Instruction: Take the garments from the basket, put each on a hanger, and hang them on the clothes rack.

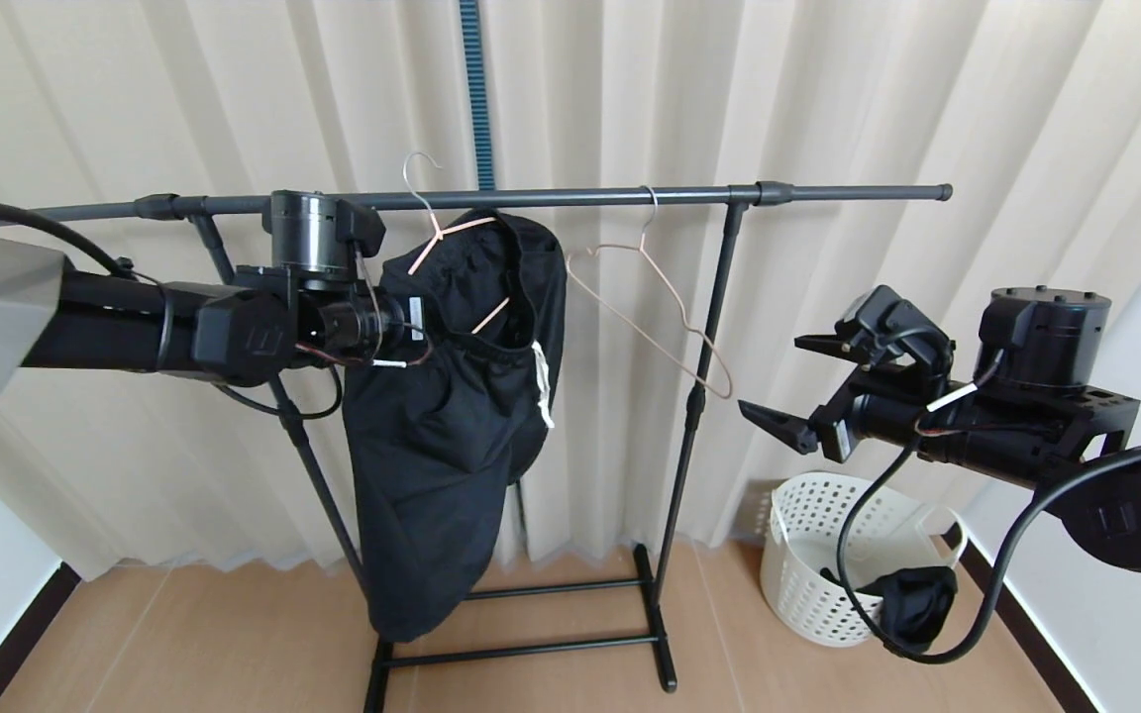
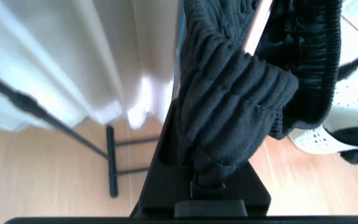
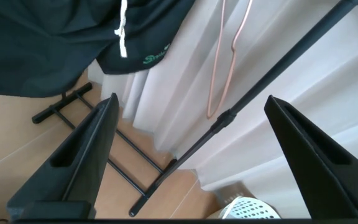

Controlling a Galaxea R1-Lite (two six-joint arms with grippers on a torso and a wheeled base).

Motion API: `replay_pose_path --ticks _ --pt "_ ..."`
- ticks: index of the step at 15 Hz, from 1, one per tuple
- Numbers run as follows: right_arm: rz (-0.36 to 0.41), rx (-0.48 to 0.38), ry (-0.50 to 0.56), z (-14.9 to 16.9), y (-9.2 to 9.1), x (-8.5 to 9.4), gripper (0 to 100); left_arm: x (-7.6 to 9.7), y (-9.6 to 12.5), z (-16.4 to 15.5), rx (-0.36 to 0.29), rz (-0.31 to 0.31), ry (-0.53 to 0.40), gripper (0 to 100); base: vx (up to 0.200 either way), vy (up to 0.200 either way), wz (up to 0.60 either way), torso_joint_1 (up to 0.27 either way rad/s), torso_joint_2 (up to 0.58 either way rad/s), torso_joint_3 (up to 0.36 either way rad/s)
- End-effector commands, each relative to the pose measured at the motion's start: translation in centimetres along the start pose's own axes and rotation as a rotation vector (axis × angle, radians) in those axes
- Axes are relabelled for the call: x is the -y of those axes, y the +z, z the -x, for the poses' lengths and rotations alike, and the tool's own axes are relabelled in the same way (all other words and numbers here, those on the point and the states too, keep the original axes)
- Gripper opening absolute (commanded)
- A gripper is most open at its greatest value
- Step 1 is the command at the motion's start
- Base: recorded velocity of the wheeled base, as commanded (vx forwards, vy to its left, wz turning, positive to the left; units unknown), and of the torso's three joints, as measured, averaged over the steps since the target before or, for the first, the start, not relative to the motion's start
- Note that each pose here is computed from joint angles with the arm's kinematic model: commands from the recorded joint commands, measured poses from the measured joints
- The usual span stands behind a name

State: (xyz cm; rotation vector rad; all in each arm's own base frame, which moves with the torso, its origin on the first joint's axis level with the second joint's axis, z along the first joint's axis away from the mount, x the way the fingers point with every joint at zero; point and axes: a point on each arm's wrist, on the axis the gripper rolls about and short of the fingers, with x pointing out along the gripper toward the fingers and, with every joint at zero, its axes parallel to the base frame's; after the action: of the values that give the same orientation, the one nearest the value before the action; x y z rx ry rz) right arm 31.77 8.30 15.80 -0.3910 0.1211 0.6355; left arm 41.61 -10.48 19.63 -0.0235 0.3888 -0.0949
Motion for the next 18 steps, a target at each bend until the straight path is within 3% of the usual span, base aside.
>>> replay_pose_path --ticks 1,9,18 --pt "0.002 0.003 -0.004 0.1 0.1 0.2 100 0.4 -1.1 -3.2 -0.015 -0.002 0.004 0 0.000 0.000 0.00 0.000 0.00 0.000" --pt "0.005 0.010 -0.009 0.4 0.0 0.0 100 0.5 -1.6 -7.2 0.020 0.009 0.065 0 0.000 0.000 0.00 0.000 0.00 0.000" --pt "0.003 0.002 -0.006 0.2 -0.2 0.0 100 0.4 -1.4 -8.6 0.053 0.026 0.065 0 0.000 0.000 0.00 0.000 0.00 0.000"
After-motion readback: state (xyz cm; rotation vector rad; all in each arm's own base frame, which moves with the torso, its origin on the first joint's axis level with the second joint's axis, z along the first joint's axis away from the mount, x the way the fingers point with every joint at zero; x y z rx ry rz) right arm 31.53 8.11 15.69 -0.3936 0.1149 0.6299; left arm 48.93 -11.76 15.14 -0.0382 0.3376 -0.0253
